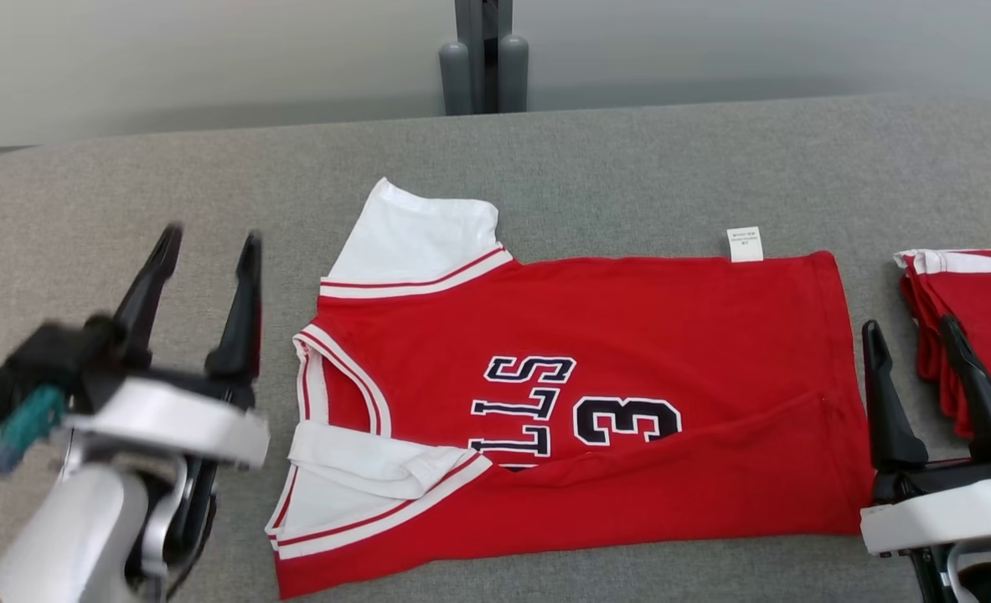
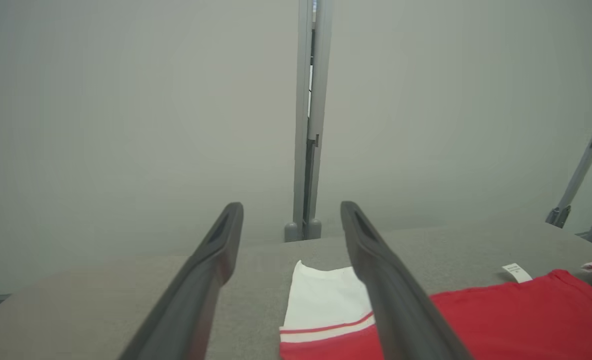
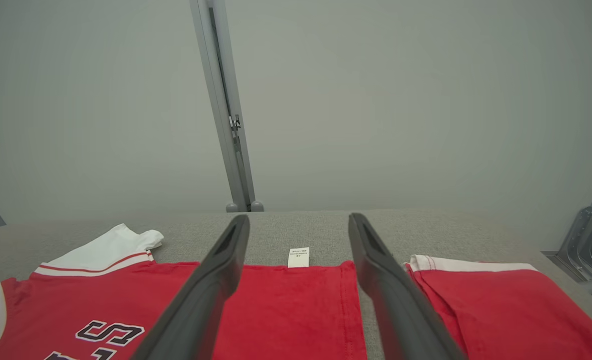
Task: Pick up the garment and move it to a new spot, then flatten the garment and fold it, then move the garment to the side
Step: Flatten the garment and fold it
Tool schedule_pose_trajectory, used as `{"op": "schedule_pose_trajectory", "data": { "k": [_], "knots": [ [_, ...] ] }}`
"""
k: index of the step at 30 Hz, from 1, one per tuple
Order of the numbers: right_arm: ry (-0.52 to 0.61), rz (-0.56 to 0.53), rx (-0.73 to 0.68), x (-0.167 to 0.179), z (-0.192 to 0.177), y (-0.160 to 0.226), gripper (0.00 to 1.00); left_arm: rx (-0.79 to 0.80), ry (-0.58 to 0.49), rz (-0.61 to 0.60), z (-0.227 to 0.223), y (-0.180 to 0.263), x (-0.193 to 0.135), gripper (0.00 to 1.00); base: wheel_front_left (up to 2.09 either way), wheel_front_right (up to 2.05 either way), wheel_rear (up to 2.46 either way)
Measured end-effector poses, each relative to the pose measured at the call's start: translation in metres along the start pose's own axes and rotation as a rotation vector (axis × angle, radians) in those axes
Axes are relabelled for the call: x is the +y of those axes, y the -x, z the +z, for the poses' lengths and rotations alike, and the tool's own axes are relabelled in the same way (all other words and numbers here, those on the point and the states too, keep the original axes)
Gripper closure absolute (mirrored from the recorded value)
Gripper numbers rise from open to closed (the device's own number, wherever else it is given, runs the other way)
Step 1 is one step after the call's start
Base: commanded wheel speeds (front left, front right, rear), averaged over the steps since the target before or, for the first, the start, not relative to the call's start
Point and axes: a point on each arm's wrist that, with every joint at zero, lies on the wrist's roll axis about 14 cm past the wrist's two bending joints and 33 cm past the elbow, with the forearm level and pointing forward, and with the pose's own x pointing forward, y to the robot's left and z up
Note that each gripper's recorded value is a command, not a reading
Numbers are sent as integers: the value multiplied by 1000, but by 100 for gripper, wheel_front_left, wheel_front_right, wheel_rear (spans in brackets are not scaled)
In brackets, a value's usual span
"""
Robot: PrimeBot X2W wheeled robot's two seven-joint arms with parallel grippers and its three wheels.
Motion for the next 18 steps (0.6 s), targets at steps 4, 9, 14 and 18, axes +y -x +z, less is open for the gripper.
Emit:
{"op": "schedule_pose_trajectory", "data": {
  "k": [4,9,14,18],
  "knots": [
    [-12,9,17,3,-6,-5,0,-2,-4,-132,14,-46,-30,0,0,0,0],
    [-27,2,29,1,-14,-6,0,136,-14,-257,-4,-101,-59,0,0,0,0],
    [-40,-32,50,-10,-27,-7,0,326,-16,-279,-55,-141,-61,0,0,0,0],
    [-57,-69,93,-21,-49,-8,0,498,-23,-256,-120,-162,-54,0,0,0,0]
  ]
}}
